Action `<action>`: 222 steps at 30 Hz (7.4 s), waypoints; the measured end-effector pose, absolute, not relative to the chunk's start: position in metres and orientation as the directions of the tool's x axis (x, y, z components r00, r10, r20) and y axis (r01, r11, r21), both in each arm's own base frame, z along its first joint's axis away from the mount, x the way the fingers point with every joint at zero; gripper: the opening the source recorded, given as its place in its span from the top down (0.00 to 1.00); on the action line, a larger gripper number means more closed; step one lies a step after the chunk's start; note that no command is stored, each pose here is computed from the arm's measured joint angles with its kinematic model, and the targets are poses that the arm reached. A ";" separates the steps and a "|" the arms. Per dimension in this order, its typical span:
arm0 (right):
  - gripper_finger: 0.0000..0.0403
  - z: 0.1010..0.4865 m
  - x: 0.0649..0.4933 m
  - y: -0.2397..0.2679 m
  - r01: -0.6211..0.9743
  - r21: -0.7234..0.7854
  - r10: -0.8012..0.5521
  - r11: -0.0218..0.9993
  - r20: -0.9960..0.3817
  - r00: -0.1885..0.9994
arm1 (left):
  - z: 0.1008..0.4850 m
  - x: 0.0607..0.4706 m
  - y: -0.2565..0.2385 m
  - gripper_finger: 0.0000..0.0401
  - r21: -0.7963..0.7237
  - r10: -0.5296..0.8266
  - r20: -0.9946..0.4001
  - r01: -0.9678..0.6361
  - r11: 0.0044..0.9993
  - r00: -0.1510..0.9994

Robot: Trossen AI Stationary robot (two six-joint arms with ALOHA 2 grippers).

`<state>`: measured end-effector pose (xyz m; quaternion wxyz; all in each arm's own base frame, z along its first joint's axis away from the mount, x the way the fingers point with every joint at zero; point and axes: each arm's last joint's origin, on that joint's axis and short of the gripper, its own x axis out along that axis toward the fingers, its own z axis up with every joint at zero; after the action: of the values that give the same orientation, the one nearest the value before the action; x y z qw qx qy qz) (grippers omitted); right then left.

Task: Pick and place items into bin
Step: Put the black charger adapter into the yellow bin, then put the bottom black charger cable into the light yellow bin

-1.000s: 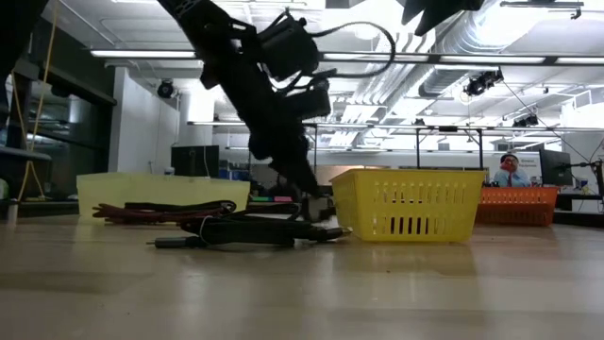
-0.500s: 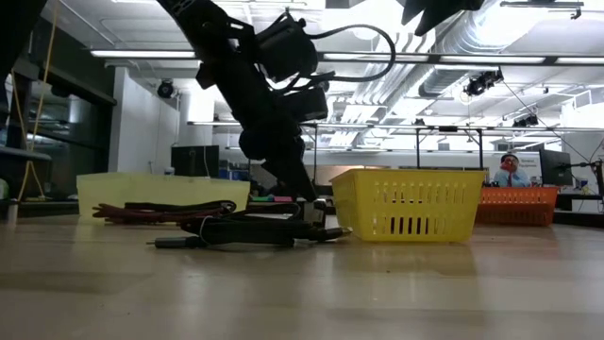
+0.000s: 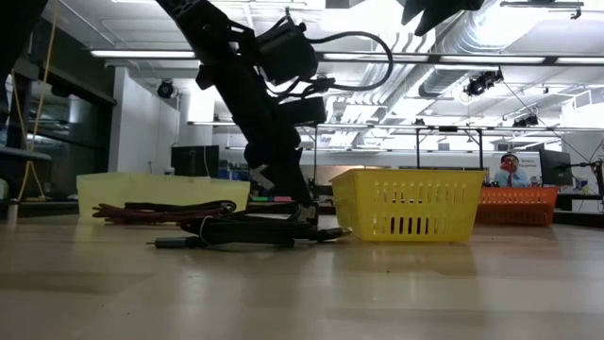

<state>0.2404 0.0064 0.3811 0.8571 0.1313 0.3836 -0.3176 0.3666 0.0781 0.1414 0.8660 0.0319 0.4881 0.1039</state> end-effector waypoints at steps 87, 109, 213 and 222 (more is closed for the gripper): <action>0.45 0.381 0.240 0.005 0.660 -0.050 -0.480 0.750 -0.728 0.490 | 0.163 0.361 0.122 0.68 0.016 0.095 -0.879 -0.172 0.985 0.467; 0.45 0.381 0.239 0.005 0.670 -0.062 -0.500 0.740 -0.718 0.485 | 0.215 0.397 0.019 0.66 0.026 -0.140 -0.607 0.196 0.980 0.782; 0.45 0.381 0.241 0.007 0.623 -0.025 -0.431 0.782 -0.743 0.512 | 0.132 0.327 -0.031 0.98 -0.212 -0.089 -0.883 -0.221 0.952 0.461; 0.45 0.381 0.241 0.007 0.627 -0.032 -0.441 0.778 -0.739 0.509 | 0.181 0.290 0.005 0.99 -0.091 0.016 -0.921 -0.256 0.963 0.388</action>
<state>0.2410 0.0066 0.3813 0.8602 0.1208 0.3860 -0.3105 0.2900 0.0052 0.1814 0.8259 -0.1095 0.5469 0.0822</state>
